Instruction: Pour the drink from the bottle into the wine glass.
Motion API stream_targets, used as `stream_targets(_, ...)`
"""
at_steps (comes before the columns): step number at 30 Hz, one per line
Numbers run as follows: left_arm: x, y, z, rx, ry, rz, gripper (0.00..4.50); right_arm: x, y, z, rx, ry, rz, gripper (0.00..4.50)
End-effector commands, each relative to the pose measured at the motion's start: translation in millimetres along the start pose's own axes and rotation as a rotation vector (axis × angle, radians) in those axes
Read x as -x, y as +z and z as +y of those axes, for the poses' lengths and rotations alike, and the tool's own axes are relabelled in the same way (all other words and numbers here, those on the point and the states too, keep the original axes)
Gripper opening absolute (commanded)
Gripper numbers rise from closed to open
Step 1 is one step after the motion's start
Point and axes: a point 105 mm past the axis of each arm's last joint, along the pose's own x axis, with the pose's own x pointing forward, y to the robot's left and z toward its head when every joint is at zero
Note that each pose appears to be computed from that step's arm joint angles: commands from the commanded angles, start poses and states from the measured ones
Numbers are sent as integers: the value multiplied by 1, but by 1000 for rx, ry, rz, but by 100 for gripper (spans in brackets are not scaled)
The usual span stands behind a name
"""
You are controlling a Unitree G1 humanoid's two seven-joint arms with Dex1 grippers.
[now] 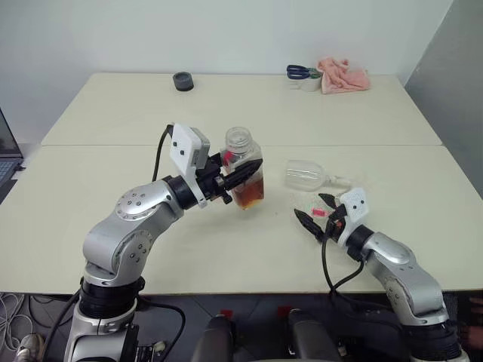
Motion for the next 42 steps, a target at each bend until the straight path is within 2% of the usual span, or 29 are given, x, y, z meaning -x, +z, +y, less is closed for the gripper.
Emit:
stream_targets(1,2,18,-1,-58,4,-62,184,-1,11,-1,-18,-7,-34,446)
stream_targets(6,3,19,0,-60,11,-62,184,0,17,-3,35,-4,-54,446)
stream_targets(10,10,21,15,-77,84,-60,184,9,40,15,48,144,-150,446)
stream_targets(14,26,25,69,-147,379,-52,184,26,64,44,89,427,-179,446)
stream_targets(17,46,25,115,-203,602,-36,184,30,98,55,98,602,-223,446)
stream_targets(20,59,28,146,-254,767,-42,184,23,125,63,116,694,-258,446)
stream_targets(24,67,21,168,-231,878,-78,184,11,142,76,113,747,-292,446)
stream_targets(31,82,3,188,-194,958,-134,184,3,139,89,105,784,-298,446)
stream_targets(42,101,-43,202,-97,992,-89,184,2,136,85,100,754,-303,446)
